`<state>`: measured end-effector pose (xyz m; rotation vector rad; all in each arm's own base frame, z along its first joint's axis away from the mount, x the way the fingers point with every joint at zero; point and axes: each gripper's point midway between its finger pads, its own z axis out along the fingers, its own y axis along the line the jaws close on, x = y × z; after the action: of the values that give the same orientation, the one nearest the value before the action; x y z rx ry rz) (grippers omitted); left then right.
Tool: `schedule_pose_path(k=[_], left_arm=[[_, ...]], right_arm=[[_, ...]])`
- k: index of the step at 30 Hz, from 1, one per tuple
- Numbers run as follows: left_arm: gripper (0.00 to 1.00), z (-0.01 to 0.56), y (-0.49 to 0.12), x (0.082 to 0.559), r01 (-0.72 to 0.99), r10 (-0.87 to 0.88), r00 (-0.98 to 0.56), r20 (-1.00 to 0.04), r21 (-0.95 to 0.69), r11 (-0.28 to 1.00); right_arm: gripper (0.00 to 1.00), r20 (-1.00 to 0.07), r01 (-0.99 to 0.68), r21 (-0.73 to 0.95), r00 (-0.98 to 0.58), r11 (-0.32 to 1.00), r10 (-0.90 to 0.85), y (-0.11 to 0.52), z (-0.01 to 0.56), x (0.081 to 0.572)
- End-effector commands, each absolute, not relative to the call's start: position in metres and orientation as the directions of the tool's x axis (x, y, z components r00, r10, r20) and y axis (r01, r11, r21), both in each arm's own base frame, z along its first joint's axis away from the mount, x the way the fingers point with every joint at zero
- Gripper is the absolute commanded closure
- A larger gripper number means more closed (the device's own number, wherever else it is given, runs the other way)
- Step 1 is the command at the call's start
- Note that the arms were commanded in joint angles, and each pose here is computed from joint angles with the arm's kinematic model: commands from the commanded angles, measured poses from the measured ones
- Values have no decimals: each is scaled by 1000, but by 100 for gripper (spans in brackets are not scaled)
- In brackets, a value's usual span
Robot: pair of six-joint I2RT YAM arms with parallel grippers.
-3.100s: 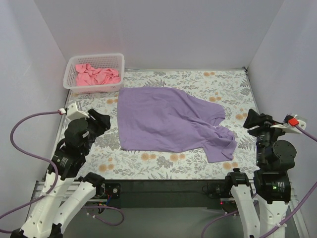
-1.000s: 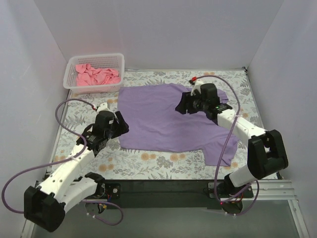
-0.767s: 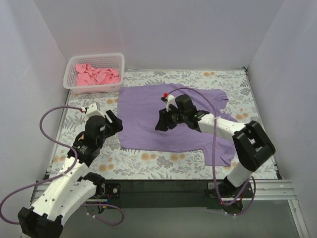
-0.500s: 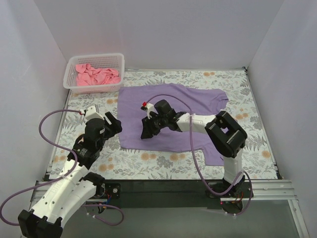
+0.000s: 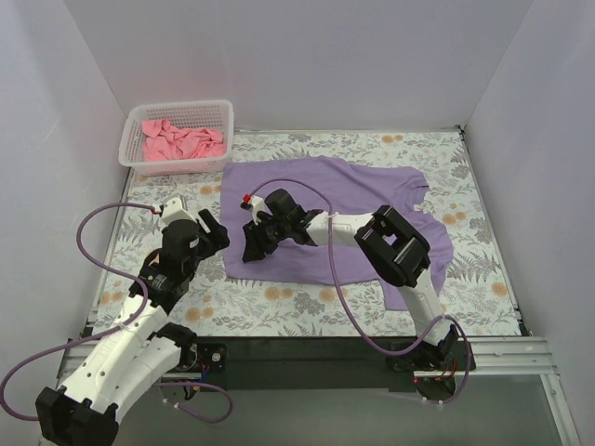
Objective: Fold and stack the t-shirts
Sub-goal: Flatten the tshirt out
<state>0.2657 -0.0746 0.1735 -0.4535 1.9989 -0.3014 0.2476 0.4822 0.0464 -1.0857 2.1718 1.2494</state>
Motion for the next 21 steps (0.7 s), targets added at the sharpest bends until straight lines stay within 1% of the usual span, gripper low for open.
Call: schedule_pose_path(k=[1, 4, 5, 8, 9, 11, 12, 16, 19, 20, 21], left_arm=[[33, 179, -71, 270, -184, -440, -388, -810, -399, 898], [33, 179, -72, 271, -181, -442, -395, -806, -403, 897], [33, 177, -73, 271, -179, -440, -401, -804, -402, 898], [33, 177, -73, 271, -181, -442, -402, -802, -403, 897], [33, 176, -73, 271, -179, -442, -404, -801, -404, 897], [33, 176, -74, 271, -176, -438, -407, -801, -402, 899], [33, 176, -75, 271, -170, -439, -408, -800, -406, 898], [33, 175, -75, 271, -168, -436, -413, -800, -404, 899], [33, 175, -76, 271, -167, -436, -415, -799, -404, 899], [34, 175, -75, 271, -167, -432, -416, -800, -400, 901], [33, 174, -75, 271, -167, -432, -416, -800, -400, 901]], right_arm=[[51, -700, -805, 528, -593, 271, -397, 496, 56, 254], [54, -700, -805, 534, -592, 257, -400, 499, 57, 252], [58, -699, -805, 538, -591, 248, -403, 500, 58, 250], [64, -696, -805, 544, -590, 235, -409, 501, 57, 246], [67, -696, -806, 548, -588, 225, -412, 502, 59, 244], [71, -691, -803, 553, -591, 221, -416, 501, 57, 241], [75, -691, -803, 554, -590, 217, -418, 502, 57, 240], [77, -689, -803, 558, -589, 210, -422, 502, 58, 237], [84, -690, -804, 557, -587, 207, -423, 503, 59, 236], [90, -689, -803, 559, -588, 204, -424, 503, 60, 234], [94, -691, -805, 560, -585, 198, -425, 503, 61, 232]])
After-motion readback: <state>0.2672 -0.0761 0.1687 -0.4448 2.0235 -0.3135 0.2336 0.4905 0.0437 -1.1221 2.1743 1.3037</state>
